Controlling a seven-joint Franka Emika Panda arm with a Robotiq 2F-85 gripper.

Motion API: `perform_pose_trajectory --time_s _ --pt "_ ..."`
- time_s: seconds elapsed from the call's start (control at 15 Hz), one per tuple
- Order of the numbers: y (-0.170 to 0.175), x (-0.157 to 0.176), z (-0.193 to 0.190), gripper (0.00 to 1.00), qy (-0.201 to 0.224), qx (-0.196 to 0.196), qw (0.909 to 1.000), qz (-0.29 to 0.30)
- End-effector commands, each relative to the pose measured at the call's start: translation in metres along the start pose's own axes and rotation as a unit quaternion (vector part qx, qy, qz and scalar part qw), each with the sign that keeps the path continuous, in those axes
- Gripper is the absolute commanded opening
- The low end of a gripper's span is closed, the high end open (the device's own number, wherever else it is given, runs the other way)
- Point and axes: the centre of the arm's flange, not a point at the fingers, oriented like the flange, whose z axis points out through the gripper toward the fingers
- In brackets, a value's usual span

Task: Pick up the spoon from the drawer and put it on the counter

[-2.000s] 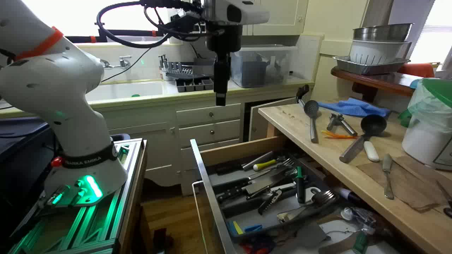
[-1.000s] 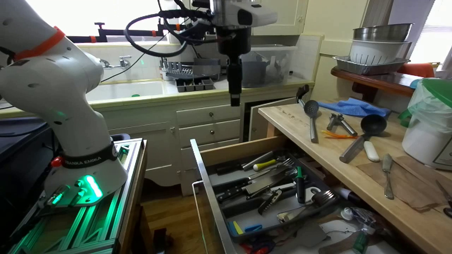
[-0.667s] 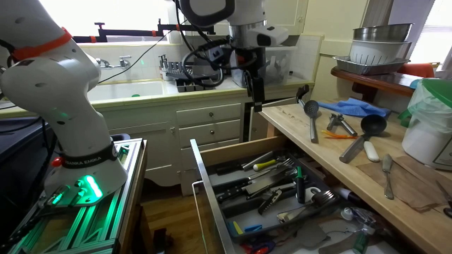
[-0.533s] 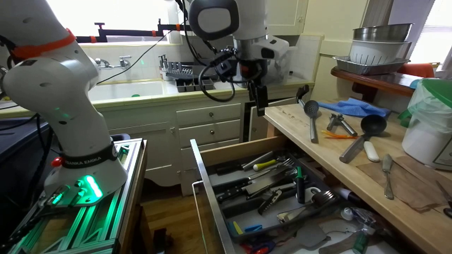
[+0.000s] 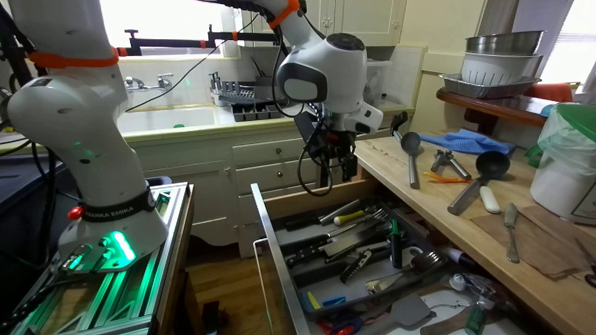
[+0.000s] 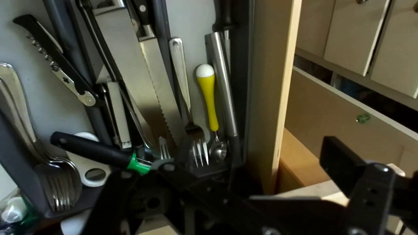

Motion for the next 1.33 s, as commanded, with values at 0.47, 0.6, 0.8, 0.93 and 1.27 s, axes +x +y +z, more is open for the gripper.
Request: perform_pose_trajectory --time_s 0.47,0.6,0.8,0.93,1.27 --pt "0.003 0.015 0.030 1.00 0.018 0.005 0.9998 0.006" --pt "0.004 0.017 0.046 1.00 0.029 -0.009 0.9996 0.003" --pt "0.010 0.017 0.069 1.00 0.038 -0.024 0.9990 0.000" --pt "0.014 0.018 0.085 1.00 0.041 -0.033 0.9986 -0.002" --pt "0.019 0.031 0.117 1.00 0.056 -0.052 0.9968 -0.024"
